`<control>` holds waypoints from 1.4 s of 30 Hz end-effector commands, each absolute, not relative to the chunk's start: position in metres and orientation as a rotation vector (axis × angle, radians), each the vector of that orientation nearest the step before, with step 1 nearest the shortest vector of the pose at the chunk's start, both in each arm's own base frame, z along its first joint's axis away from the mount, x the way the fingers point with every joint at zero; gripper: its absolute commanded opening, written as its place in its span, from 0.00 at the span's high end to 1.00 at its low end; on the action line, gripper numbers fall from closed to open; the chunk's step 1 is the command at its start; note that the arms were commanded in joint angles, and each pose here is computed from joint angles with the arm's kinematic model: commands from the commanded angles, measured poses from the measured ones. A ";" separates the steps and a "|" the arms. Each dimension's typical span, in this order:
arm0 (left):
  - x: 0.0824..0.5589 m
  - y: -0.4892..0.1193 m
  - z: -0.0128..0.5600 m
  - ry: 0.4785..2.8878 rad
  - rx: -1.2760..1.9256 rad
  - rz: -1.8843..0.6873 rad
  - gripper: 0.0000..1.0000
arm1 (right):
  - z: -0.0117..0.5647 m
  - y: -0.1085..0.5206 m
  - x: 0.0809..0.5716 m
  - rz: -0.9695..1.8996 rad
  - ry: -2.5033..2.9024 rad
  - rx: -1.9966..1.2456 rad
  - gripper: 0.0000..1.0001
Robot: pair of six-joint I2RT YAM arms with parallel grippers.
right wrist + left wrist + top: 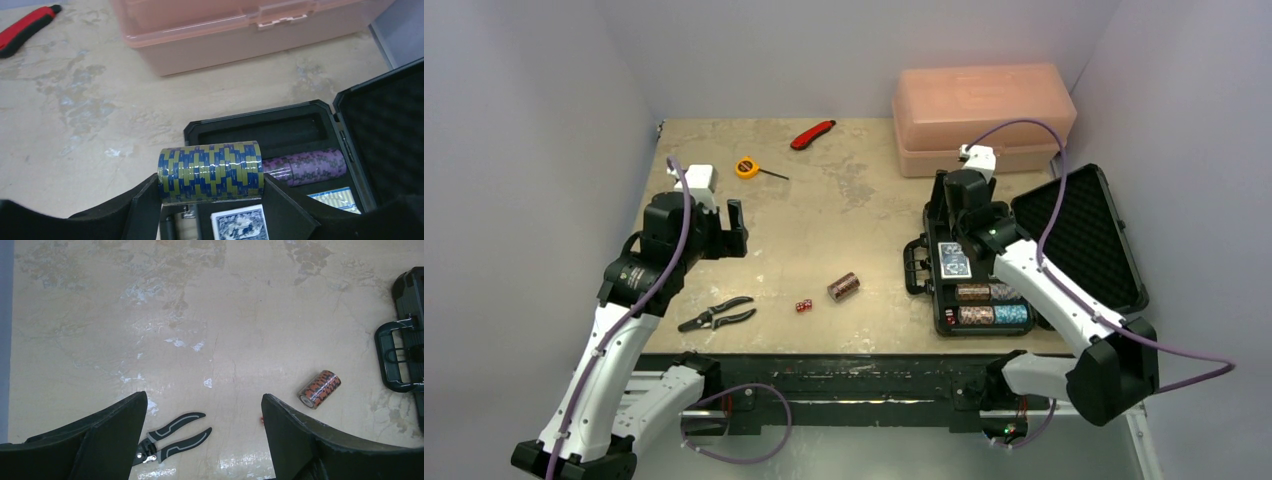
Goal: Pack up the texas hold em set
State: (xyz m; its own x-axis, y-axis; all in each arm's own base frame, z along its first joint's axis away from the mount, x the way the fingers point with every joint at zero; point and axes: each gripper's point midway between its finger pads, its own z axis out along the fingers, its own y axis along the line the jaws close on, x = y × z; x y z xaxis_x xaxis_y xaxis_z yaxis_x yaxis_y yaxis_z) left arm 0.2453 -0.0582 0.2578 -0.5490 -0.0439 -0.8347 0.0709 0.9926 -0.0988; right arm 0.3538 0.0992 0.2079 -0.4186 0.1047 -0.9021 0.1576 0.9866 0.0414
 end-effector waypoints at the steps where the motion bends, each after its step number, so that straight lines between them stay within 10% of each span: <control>1: 0.247 -0.062 0.268 2.102 0.018 -0.179 0.16 | 0.243 0.078 0.377 0.030 1.943 0.289 1.00; 42: 0.254 -0.070 0.254 2.158 0.033 -0.198 0.16 | 0.199 0.000 0.419 -0.187 1.915 0.221 1.00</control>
State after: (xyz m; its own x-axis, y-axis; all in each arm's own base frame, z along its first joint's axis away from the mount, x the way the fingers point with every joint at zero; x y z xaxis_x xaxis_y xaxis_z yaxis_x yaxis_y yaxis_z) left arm 0.2484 -0.0665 0.2497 -0.5823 -0.0383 -0.8121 0.0970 0.9885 -0.1162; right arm 0.3944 0.0041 0.1672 -0.4660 0.0790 -0.8813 0.2339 0.9716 -0.0366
